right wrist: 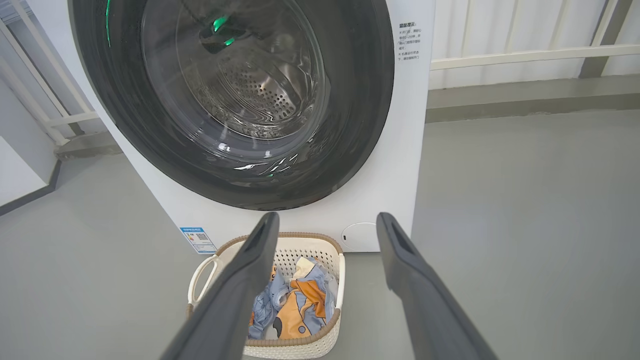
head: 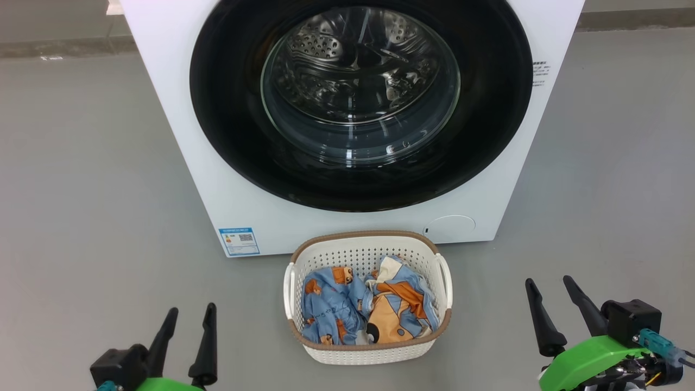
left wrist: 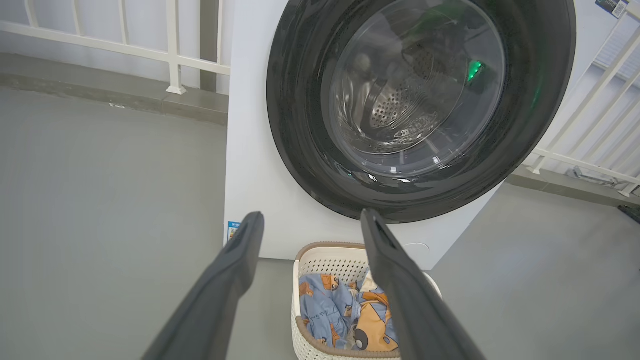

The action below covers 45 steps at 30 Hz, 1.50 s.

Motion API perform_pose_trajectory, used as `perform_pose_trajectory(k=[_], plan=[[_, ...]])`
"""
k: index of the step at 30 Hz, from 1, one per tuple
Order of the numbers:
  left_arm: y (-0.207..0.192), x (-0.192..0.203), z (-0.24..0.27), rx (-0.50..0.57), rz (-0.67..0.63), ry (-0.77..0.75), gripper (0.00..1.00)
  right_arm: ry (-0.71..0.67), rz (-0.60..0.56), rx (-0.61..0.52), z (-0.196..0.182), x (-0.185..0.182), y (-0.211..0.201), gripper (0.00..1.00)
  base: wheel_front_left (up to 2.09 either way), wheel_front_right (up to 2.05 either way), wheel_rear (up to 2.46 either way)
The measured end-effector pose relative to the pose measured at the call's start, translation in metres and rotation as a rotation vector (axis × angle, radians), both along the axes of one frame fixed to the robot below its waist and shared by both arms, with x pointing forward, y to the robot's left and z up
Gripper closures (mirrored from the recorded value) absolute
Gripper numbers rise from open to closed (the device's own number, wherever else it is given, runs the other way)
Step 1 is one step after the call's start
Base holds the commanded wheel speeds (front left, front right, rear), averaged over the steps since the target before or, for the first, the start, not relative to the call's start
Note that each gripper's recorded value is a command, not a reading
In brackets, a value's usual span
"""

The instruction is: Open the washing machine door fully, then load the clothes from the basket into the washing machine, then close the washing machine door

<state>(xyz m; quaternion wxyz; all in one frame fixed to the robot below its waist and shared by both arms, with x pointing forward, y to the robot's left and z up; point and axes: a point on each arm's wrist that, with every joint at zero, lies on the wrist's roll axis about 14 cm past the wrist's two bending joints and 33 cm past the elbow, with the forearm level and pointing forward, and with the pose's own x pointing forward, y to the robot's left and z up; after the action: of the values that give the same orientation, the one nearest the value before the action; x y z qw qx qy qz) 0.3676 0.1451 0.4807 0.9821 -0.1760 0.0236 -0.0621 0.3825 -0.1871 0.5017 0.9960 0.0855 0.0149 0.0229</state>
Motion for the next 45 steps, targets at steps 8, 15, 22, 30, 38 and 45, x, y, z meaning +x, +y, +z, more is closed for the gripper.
perform_pose_trajectory(k=[8,15,22,30,38,45], plan=[[-0.003,-0.001,0.001,0.078,-0.015,-0.02,0.0,-0.02,0.015,-0.099,0.005,0.001,0.003,0.0,0.0,0.0,0.0],[-0.007,0.002,0.006,0.144,-0.032,-0.053,0.0,-0.044,0.023,-0.17,0.01,0.001,0.004,0.0,0.0,0.0,0.0],[-0.007,0.002,0.005,0.153,-0.027,-0.053,0.0,-0.044,0.023,-0.179,0.01,0.001,0.004,0.0,0.0,0.0,0.0],[-0.007,0.002,0.003,0.154,-0.025,-0.046,0.0,-0.045,0.023,-0.175,0.01,0.001,0.005,0.0,0.0,0.0,0.0],[-0.007,0.002,0.002,0.157,-0.022,-0.041,0.0,-0.042,0.025,-0.175,0.009,0.001,0.005,0.0,0.0,0.0,-0.01],[-0.007,0.004,0.003,0.157,-0.022,-0.045,0.0,-0.039,0.026,-0.175,0.008,0.001,0.005,0.0,0.35,0.35,-0.7]])
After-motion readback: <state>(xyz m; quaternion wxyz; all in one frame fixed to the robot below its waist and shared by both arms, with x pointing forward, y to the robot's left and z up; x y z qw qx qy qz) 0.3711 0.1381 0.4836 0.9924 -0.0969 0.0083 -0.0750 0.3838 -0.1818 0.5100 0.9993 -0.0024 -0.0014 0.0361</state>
